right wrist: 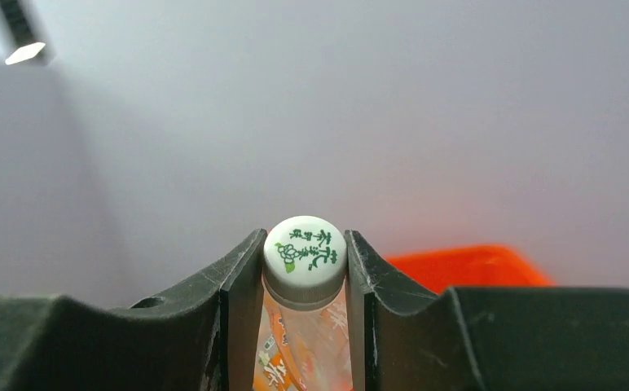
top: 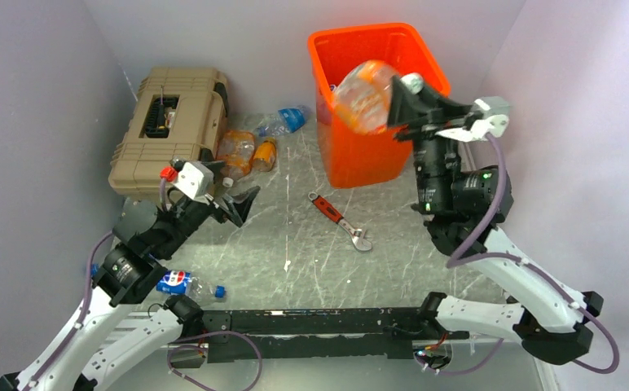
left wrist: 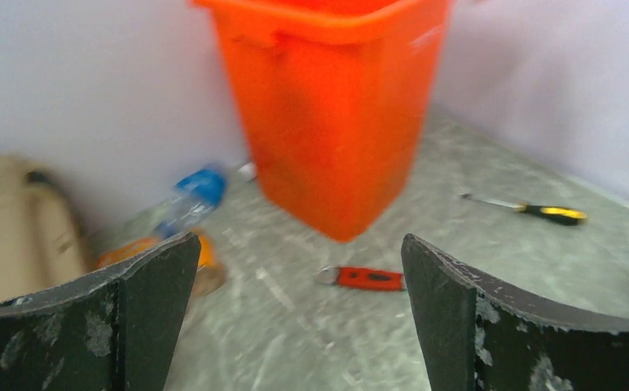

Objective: Put the plastic bottles in the bin
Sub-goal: Place the plastic bottle in the trash bin.

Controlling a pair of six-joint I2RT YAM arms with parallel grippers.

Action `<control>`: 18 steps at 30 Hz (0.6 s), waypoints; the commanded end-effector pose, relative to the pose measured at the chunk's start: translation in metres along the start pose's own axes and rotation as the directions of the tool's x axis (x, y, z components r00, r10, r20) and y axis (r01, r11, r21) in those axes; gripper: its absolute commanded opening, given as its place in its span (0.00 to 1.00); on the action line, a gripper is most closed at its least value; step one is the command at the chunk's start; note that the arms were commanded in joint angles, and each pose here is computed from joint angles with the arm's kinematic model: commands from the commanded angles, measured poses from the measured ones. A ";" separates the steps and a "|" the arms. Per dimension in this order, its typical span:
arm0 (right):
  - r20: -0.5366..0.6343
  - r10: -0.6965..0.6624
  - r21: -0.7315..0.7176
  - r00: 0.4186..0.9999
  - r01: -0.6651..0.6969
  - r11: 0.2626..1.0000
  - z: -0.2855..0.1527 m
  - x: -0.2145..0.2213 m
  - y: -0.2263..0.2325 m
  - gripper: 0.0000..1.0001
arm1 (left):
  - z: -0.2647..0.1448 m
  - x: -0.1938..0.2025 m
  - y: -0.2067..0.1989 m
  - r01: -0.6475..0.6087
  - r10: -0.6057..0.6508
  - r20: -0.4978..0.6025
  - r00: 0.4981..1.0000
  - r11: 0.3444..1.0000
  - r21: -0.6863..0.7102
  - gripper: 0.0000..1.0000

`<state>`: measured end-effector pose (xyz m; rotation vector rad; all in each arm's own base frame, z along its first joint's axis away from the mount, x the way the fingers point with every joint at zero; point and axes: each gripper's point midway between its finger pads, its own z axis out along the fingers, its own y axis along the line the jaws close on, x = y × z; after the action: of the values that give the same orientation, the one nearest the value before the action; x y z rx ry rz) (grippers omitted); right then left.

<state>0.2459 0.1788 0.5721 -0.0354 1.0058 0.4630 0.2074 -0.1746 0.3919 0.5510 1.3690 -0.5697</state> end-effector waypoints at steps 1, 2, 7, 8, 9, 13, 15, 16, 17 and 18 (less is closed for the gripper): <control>0.292 -0.098 0.324 0.952 -0.002 0.946 0.027 -0.067 -0.066 0.00 | -0.022 0.044 0.063 -0.110 0.083 -0.094 0.992 0.933 -0.342 1.00; 0.279 -0.089 0.328 0.956 -0.008 0.945 0.042 -0.065 -0.071 0.00 | -0.029 0.047 0.068 -0.112 0.089 -0.078 0.993 0.921 -0.374 0.99; 0.196 -0.087 0.399 0.977 0.001 0.917 0.105 -0.026 -0.114 0.00 | -0.044 0.049 0.067 -0.084 0.089 -0.005 0.996 0.919 -0.386 0.99; 0.172 -0.109 0.424 0.979 0.026 0.905 0.114 -0.014 -0.121 0.00 | -0.045 0.048 0.066 -0.081 0.086 -0.003 0.996 0.921 -0.380 1.00; 0.131 -0.137 0.451 0.982 0.064 0.890 0.125 0.008 -0.130 0.00 | -0.046 0.049 0.067 -0.081 0.082 -0.012 0.997 0.921 -0.382 0.99; 0.027 -0.169 0.532 0.985 0.129 0.837 0.145 0.063 -0.167 0.00 | -0.044 0.055 0.069 -0.080 0.066 -0.048 0.997 0.915 -0.396 0.99; -0.019 -0.174 0.554 0.985 0.155 0.818 0.150 0.090 -0.187 0.00 | -0.043 0.056 0.067 -0.081 0.065 -0.055 0.996 0.921 -0.381 1.00; -0.048 -0.178 0.560 0.983 0.174 0.810 0.152 0.103 -0.193 0.00 | -0.042 0.057 0.065 -0.081 0.065 -0.056 0.996 0.925 -0.372 1.00; -0.076 -0.183 0.566 0.980 0.193 0.802 0.153 0.116 -0.199 0.00 | -0.040 0.057 0.063 -0.083 0.067 -0.055 0.996 0.930 -0.358 0.99; -0.105 -0.188 0.568 0.977 0.214 0.795 0.154 0.129 -0.204 0.00 | -0.040 0.057 0.062 -0.083 0.068 -0.054 0.996 0.932 -0.353 0.99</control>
<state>0.4951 0.0927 0.5169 0.3385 1.1290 -0.0403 0.2270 -0.1041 0.3132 0.3279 1.4886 -0.2210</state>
